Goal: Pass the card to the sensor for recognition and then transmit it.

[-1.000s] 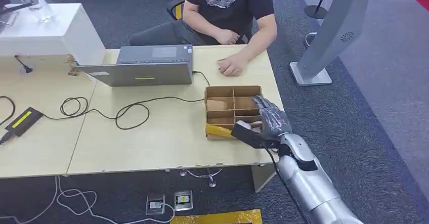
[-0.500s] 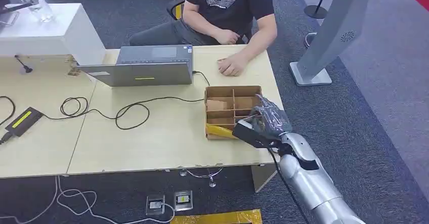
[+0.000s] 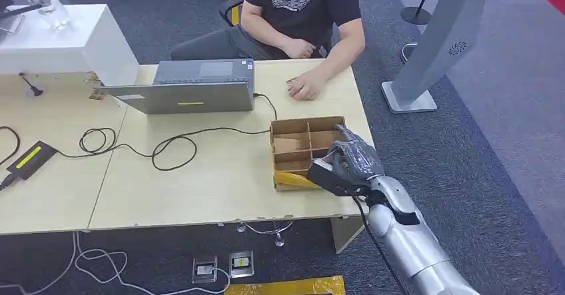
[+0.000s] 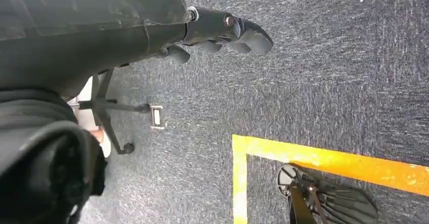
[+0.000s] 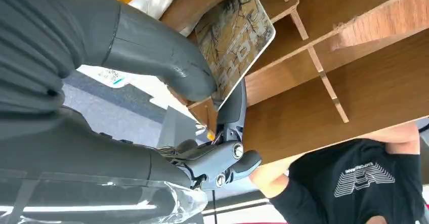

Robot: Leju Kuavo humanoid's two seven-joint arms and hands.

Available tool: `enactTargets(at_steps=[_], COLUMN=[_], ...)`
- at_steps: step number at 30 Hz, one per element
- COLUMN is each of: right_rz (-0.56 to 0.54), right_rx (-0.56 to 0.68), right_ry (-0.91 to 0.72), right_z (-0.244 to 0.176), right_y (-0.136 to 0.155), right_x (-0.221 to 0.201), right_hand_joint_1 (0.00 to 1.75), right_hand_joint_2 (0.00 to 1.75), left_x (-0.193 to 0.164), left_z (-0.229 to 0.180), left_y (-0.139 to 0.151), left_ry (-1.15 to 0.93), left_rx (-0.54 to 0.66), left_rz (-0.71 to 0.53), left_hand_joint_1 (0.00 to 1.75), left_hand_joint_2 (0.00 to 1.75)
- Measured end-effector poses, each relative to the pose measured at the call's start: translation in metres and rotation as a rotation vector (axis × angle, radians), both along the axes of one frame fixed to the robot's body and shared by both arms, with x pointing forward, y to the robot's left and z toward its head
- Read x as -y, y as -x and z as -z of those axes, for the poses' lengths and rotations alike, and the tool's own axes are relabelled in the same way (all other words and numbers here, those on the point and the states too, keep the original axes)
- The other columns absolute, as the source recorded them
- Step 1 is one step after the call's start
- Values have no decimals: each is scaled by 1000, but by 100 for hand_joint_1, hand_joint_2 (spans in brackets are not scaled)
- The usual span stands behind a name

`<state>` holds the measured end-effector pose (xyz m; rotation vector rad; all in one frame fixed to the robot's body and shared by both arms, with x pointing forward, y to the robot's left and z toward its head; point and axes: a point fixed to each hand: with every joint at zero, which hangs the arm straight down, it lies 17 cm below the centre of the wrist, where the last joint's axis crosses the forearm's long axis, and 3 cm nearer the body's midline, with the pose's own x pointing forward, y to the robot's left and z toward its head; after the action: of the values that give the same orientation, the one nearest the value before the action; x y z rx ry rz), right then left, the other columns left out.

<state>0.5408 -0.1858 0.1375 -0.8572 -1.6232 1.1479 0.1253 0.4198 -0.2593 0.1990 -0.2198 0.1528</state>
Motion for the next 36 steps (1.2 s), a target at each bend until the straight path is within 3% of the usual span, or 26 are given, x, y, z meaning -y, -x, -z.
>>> enactTargets(at_steps=[17, 21, 32, 36], right_rz=[9, 16, -13, -23], right_rx=[6, 55, 376, 422], right_ry=[-28, -33, -97, -111], right_z=[10, 0, -149, -170], right_y=[9, 8, -12, -10], right_x=[0, 2, -3, -5], right_hand_joint_1=[175, 175, 175, 175], right_hand_joint_2=[175, 175, 175, 175], left_x=[-3, -3, -4, -4], left_z=[0, 0, -1, 0], left_y=[1, 2, 1, 2], left_ry=[-7, -8, -12, -13], left_rx=[-6, -8, -3, -4], left_rz=[27, 34, 34, 34], left_hand_joint_1=[0, 0, 0, 0], left_hand_joint_2=[0, 0, 0, 0])
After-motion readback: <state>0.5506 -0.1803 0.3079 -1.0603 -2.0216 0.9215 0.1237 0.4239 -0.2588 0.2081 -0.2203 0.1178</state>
